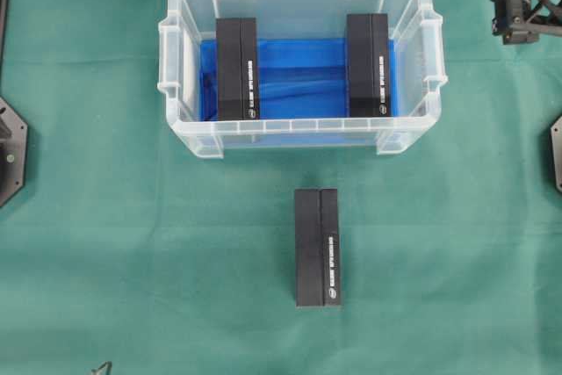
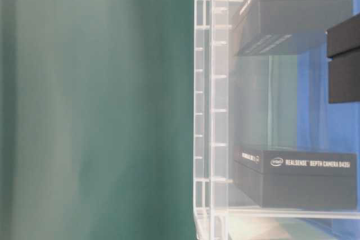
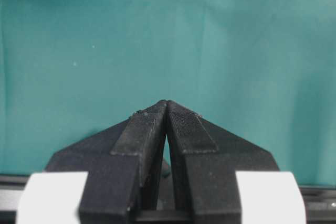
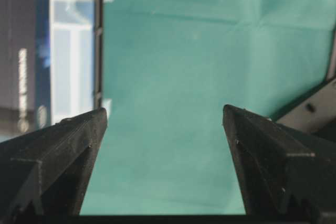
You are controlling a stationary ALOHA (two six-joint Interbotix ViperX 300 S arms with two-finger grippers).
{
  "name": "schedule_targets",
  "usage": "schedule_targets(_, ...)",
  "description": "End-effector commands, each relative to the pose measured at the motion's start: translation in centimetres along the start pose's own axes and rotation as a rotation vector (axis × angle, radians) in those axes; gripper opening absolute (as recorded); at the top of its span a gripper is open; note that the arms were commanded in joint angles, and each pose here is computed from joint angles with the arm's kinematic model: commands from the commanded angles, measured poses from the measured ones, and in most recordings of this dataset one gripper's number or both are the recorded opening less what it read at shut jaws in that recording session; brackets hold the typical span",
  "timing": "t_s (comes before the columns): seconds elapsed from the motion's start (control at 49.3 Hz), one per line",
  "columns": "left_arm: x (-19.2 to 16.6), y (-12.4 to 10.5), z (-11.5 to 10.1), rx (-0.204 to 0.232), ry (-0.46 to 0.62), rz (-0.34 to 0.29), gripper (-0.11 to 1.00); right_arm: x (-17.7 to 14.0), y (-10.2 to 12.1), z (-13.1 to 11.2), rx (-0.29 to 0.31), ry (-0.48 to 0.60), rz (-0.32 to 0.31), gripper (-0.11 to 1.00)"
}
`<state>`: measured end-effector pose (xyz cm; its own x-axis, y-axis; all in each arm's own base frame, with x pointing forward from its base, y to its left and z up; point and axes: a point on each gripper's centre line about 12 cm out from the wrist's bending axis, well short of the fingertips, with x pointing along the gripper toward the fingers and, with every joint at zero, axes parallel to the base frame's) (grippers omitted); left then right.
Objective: Take the box out of the case with the right arm.
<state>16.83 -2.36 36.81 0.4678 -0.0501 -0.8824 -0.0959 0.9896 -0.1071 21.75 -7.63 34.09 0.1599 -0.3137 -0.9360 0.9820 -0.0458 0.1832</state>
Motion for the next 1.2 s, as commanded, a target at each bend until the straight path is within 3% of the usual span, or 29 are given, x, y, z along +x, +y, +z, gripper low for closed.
schedule_targets(0.0, -0.2, -0.1, 0.2, 0.003, -0.011, -0.001, 0.00, -0.3, 1.0, 0.0, 0.009, 0.018, 0.049, 0.87)
schedule_targets(0.183, -0.3, -0.1, 0.2, 0.011, -0.014, -0.002, 0.00, 0.7, 5.1, -0.4, 0.001, 0.050, 0.118, 0.87)
schedule_targets(0.528, -0.6, 0.0, 0.0, 0.012, -0.024, -0.005, 0.00, 2.2, 17.0, -0.7, -0.037, 0.038, 0.199, 0.87)
schedule_targets(0.731, -0.9, 0.0, -0.2, 0.016, -0.034, -0.009, 0.00, 2.9, 22.5, -1.4, -0.052, 0.038, 0.246, 0.87)
schedule_targets(0.994, -1.5, 0.2, -0.8, 0.019, -0.057, -0.014, 0.00, 3.3, 26.5, -1.8, -0.066, 0.033, 0.298, 0.87)
schedule_targets(1.177, -1.7, 0.3, -0.9, 0.018, -0.065, -0.017, 0.00, 3.5, 27.1, -1.8, -0.062, 0.033, 0.305, 0.87)
